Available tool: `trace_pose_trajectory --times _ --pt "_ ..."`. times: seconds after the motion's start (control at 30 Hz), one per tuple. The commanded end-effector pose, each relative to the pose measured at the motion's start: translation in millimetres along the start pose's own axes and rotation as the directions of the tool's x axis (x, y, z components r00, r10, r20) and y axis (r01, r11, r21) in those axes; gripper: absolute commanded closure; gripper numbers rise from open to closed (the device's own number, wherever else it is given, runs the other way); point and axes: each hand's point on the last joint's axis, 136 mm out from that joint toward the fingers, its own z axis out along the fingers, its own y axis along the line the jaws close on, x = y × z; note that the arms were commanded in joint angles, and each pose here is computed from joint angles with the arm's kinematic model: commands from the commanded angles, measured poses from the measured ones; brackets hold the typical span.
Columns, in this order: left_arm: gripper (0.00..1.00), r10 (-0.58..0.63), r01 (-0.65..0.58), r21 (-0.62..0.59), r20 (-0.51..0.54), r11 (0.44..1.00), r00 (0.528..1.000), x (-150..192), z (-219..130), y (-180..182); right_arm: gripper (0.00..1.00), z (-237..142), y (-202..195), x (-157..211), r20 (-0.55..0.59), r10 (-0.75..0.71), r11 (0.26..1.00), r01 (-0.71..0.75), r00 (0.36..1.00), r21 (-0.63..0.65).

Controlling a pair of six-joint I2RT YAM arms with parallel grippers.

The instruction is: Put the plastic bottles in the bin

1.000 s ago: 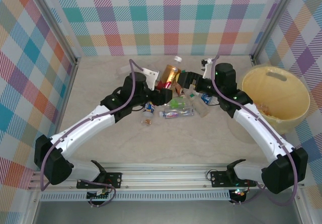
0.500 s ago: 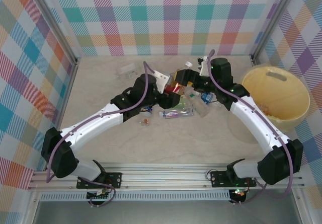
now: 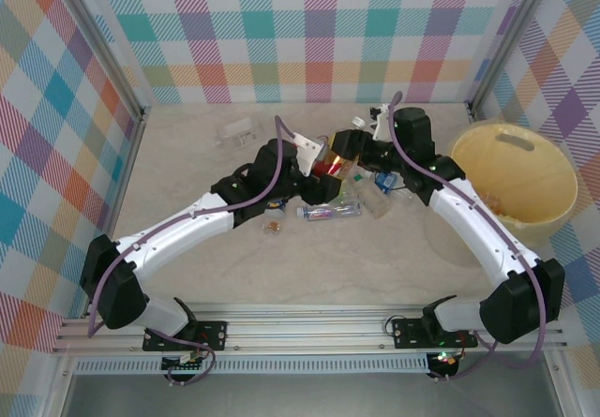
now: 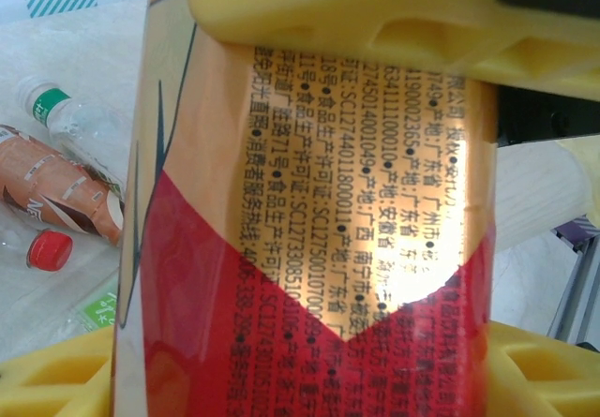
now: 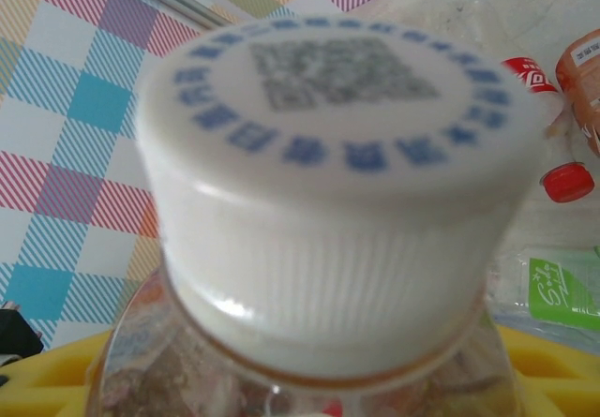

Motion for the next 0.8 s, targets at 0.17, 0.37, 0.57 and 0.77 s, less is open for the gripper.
trace_pose_trajectory --times 0.17,0.37,0.57,0.77 --pt "0.1 0.031 -0.032 0.012 0.067 0.999 0.997 -20.6 -7.3 -10.7 0.47 -10.9 0.5 -5.0 0.061 -0.055 0.998 0.053 0.997 0.038" --pt "0.0 0.032 -0.036 0.027 0.146 0.999 0.989 -31.8 -26.4 -13.4 0.5 -18.5 -3.4 -10.1 0.086 -0.083 0.994 0.075 0.993 0.085" --pt "0.0 -0.02 0.017 0.014 0.256 1.0 0.967 -46.2 -52.5 -2.1 0.51 -30.2 -8.4 -17.5 0.101 -0.158 0.976 0.14 0.982 0.165" --pt "0.0 -0.087 0.201 -0.259 0.392 0.945 0.916 -50.3 -83.2 58.8 0.51 -53.5 -14.8 -29.2 0.139 -0.243 0.942 0.2 0.96 0.27"
